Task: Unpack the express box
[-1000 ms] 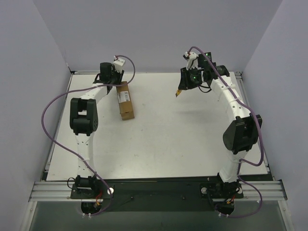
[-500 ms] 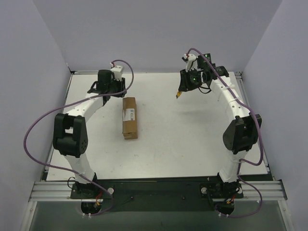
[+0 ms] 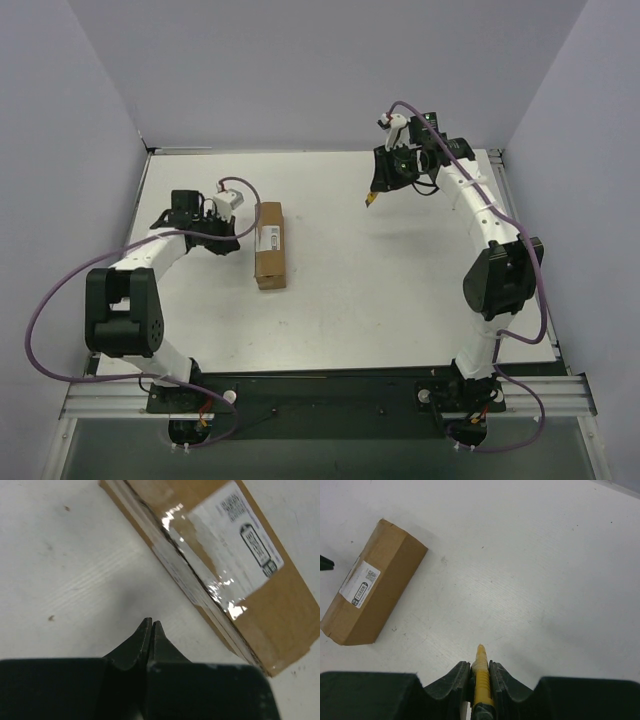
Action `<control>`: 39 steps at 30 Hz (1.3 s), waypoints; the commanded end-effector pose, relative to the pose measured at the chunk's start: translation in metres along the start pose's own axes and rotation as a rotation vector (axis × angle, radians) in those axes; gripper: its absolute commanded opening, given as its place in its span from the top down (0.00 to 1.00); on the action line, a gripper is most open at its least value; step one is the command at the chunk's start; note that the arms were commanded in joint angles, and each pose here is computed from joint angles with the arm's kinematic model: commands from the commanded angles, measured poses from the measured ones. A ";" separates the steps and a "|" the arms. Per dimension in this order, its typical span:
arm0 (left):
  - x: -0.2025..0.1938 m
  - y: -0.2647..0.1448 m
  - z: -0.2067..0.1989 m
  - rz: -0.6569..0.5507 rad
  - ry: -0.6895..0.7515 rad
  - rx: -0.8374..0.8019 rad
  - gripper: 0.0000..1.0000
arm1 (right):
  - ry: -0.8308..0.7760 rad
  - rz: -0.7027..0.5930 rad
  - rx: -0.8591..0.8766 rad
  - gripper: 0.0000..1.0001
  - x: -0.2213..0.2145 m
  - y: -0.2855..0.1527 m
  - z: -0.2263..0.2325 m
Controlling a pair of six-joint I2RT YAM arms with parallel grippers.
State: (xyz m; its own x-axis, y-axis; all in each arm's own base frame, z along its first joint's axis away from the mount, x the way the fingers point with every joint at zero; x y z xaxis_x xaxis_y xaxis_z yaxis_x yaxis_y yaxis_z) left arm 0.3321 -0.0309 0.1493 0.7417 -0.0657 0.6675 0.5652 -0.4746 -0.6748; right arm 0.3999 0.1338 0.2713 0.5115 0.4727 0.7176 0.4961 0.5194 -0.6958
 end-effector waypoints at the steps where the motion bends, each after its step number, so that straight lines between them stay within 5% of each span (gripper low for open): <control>1: 0.002 0.005 -0.038 0.031 0.199 -0.244 1.00 | -0.020 -0.048 0.017 1.00 0.015 -0.009 0.007; 10: 0.017 0.058 -0.132 0.074 0.498 -0.517 1.00 | -0.023 -0.040 0.017 1.00 0.012 -0.012 0.008; 15: 0.027 0.057 -0.133 0.150 0.468 -0.595 1.00 | -0.034 -0.043 0.007 1.00 0.012 -0.018 0.007; 19: 0.054 0.028 -0.106 0.093 0.371 -0.609 1.00 | -0.039 -0.058 0.029 1.00 0.012 -0.021 0.003; 23: 0.085 0.028 -0.081 -0.001 0.175 -0.475 0.76 | -0.065 -0.088 0.052 1.00 0.019 -0.024 0.005; 27: 0.105 0.045 -0.059 -0.115 0.042 -0.312 0.67 | -0.181 -0.129 0.034 1.00 0.037 -0.026 0.022; 39: 0.080 0.095 -0.048 -0.018 -0.186 -0.329 0.62 | -0.323 -0.210 0.038 1.00 0.045 -0.046 0.052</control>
State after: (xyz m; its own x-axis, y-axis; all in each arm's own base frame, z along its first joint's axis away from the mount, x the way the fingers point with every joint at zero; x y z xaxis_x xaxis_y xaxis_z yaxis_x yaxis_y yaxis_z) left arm 0.4278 -0.1164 0.1444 0.8143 0.0504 0.5783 0.4202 -0.7386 -0.5272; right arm 0.3798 0.1763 0.3058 0.2687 0.5580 0.7851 0.4922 0.6211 -0.6099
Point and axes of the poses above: each gripper's point midway between its finger pads, its own y axis out along the fingers, its own z axis along the line the jaws close on, x = y × z, the point moved 9 cm from there along -y, back along the fingers, and after that the axes turned 13 degrees about -y, right-handed, at the moved point
